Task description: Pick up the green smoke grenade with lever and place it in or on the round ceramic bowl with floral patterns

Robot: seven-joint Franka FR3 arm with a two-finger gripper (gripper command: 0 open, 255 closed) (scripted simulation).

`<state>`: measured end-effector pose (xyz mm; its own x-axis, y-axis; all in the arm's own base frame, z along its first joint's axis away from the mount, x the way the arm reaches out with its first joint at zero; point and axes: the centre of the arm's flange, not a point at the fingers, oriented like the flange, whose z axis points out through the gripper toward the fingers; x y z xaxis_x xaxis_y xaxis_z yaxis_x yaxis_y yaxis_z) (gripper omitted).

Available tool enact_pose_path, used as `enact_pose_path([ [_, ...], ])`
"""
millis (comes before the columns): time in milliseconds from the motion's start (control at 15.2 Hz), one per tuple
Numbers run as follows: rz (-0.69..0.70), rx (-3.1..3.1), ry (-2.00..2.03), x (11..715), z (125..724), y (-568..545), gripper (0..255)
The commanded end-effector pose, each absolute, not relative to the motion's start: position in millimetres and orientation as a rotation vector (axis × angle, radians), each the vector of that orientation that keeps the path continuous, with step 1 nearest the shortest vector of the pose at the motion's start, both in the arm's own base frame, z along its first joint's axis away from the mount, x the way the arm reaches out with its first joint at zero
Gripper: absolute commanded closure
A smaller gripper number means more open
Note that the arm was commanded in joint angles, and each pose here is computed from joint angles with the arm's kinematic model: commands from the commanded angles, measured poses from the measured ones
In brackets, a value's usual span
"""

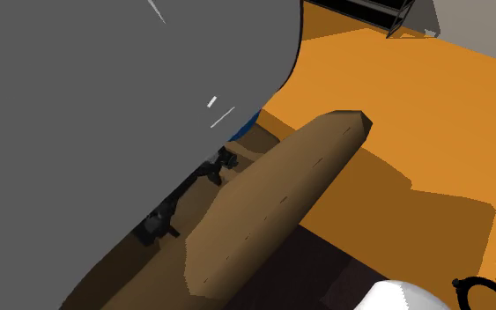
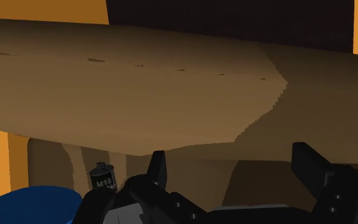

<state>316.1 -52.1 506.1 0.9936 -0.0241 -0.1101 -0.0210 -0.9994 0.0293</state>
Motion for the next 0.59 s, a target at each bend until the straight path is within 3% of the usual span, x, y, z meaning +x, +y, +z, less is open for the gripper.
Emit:
enact_pose_path([
  [0, -0.16, 3.113, -0.046, 326, 486, -65, 0],
  [528, -0.125, 3.13, -0.093, 368, 412, -126, 0],
])
